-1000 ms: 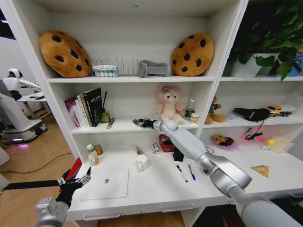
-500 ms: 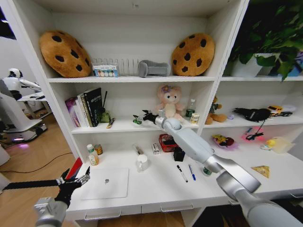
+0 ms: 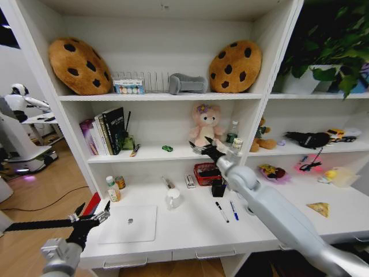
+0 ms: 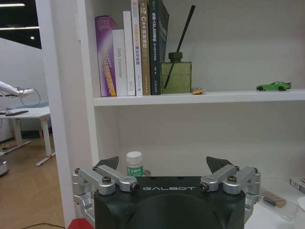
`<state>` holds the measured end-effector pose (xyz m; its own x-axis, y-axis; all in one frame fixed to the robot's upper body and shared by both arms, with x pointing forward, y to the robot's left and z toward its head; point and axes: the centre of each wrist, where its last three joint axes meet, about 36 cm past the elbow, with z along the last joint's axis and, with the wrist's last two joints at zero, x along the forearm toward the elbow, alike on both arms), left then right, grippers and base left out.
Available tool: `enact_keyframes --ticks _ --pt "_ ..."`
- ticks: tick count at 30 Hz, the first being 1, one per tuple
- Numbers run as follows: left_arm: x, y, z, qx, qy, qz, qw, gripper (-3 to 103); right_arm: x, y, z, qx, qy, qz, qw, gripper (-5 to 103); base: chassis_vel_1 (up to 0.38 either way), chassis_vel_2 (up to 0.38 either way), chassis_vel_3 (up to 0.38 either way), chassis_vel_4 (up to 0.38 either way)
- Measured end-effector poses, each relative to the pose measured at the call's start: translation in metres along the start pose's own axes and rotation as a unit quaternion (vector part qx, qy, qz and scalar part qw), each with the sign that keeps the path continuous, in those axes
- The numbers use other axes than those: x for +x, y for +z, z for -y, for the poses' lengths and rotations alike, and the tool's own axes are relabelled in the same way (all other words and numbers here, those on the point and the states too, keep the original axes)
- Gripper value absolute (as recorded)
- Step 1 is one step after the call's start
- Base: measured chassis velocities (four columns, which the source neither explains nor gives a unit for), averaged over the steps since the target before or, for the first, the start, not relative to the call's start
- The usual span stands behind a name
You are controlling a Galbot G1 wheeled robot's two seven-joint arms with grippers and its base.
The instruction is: Organize the objects on the table.
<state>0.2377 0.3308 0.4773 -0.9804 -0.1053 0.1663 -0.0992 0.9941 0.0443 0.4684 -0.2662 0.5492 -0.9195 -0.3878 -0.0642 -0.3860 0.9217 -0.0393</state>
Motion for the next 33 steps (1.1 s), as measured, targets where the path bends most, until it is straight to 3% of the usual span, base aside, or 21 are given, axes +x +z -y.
enact_keyframes --ticks 2,10,13,17,20,33 --pt "0.005 -0.004 0.004 0.003 -0.001 0.004 1.0 100 0.089 0.016 -0.012 0.005 0.037 0.002 0.999 100 0.0 0.0 0.0 0.0" --pt "0.012 -0.016 0.005 -0.001 -0.004 0.016 0.9999 100 0.185 0.074 -0.047 -0.001 0.089 -0.003 0.996 100 0.0 0.0 0.0 0.0" --pt "0.012 -0.019 0.005 0.0 -0.005 0.02 0.9998 100 0.224 0.102 -0.069 -0.026 0.124 0.011 0.992 100 0.0 0.0 0.0 0.0" --pt "0.014 -0.02 0.006 0.002 -0.004 0.022 0.9997 100 0.244 0.116 -0.085 -0.028 0.15 0.014 0.988 100 0.0 0.0 0.0 0.0" --pt "0.014 -0.023 0.008 0.007 -0.001 0.028 0.9996 100 0.262 0.125 -0.102 -0.008 0.17 0.008 0.985 100 0.0 0.0 0.0 0.0" --pt "0.008 -0.03 0.009 0.019 0.005 0.042 0.9989 100 0.26 0.11 -0.108 -0.002 0.184 -0.011 0.983 100 0.0 0.0 0.0 0.0"
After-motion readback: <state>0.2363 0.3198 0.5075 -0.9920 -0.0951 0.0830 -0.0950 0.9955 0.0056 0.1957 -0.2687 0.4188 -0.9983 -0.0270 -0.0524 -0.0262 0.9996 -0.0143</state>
